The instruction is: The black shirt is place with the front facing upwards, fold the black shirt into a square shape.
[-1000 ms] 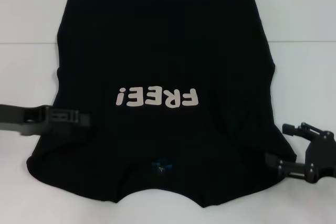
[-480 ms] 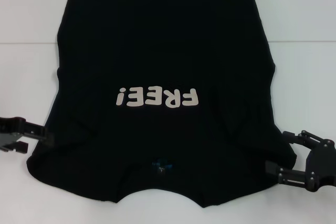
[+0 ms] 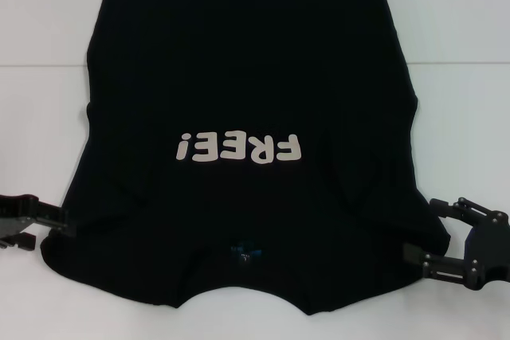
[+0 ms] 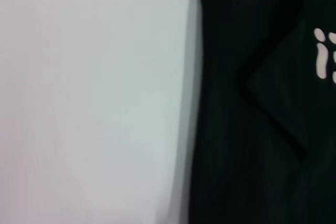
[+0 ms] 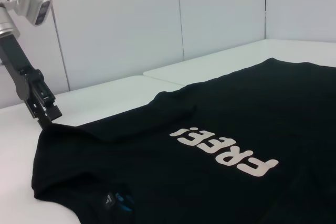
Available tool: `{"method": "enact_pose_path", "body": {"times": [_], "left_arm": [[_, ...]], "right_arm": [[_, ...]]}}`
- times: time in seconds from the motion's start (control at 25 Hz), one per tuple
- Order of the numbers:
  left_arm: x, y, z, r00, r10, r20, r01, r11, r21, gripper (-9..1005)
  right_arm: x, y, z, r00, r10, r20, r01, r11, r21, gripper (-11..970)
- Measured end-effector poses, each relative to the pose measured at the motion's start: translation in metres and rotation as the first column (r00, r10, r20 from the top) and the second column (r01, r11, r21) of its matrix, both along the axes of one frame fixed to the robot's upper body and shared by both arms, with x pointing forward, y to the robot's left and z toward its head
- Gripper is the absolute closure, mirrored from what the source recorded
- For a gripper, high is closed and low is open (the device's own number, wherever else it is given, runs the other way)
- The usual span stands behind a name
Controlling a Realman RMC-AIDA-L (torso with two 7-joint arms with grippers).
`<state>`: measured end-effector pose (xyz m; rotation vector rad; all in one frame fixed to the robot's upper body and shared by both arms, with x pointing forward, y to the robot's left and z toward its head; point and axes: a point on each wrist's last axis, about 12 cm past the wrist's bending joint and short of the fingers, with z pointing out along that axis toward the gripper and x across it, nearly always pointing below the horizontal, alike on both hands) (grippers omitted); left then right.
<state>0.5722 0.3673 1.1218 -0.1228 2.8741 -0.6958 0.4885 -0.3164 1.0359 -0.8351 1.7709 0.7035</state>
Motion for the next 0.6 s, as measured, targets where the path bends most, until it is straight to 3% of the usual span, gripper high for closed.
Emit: {"method": "enact_pose_path", "body": {"times": [0.6], "left_arm": [[-0.001,-0.003,-0.013,1.0,0.017,-0.02,-0.017,1.0,0.007,184]], "right_arm": [[0.003,0.003,0.0,1.0,0.006,-0.003,-0.006,1.0,0.004,13]]}}
